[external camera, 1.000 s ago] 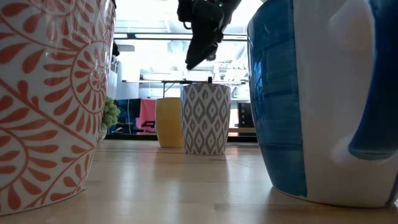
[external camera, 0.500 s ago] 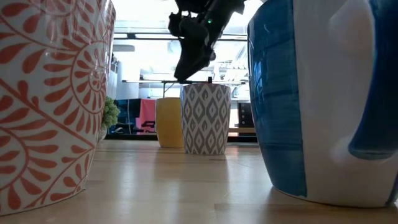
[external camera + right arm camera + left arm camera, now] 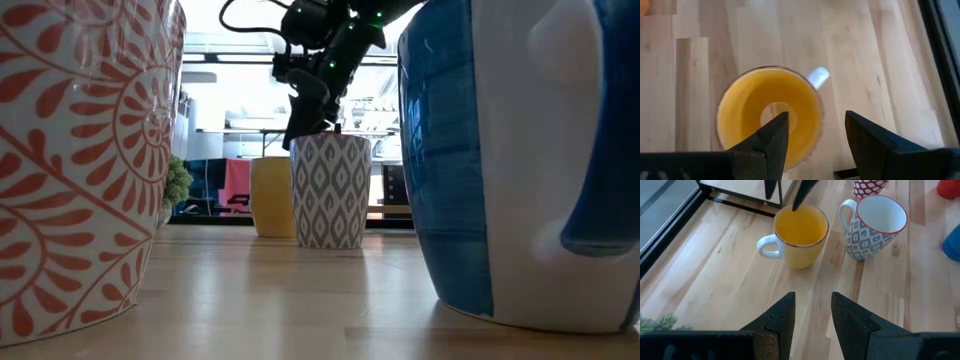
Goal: Place coffee mugs
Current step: Put the yellow mug on the shelf
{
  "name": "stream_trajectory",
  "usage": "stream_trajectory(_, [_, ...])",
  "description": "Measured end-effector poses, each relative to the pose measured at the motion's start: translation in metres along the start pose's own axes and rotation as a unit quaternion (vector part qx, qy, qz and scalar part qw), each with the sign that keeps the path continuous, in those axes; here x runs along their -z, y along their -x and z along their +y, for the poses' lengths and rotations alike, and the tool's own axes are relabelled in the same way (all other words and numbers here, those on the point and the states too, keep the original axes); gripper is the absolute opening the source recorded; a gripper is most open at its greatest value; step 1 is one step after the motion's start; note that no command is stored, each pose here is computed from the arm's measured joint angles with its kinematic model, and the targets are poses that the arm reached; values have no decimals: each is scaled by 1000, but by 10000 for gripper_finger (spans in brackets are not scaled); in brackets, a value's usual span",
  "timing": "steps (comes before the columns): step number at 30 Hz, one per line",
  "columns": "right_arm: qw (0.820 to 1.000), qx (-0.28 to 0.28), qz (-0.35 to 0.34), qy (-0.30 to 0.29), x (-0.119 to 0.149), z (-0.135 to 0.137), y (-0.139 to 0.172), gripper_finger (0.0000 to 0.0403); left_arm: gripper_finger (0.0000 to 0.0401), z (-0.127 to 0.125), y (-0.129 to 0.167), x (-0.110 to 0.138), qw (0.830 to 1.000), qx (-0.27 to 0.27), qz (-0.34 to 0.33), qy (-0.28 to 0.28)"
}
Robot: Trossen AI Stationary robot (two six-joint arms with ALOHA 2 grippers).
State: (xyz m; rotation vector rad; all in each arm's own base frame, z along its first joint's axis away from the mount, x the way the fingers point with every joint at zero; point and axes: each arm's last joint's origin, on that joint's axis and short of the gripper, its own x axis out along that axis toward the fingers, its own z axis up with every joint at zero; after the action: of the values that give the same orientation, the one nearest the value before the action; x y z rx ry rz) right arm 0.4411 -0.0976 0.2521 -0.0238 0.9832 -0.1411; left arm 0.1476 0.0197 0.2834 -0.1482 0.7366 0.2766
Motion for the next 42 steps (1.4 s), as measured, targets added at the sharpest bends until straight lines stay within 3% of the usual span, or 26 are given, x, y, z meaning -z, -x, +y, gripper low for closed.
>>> stream_trajectory(29, [1000,-8,19,-3,9,-1,-50,169,115,0,0,1,1000,1,7,-4])
stream_trajectory(35, [1000,-10,22,-5,10,-1,-51,127,115,0,0,1,1000,1,8,-4])
stream_trajectory(42, [1000,-10,24,-5,11,-1,-51,40,115,0,0,1,1000,1,8,-4])
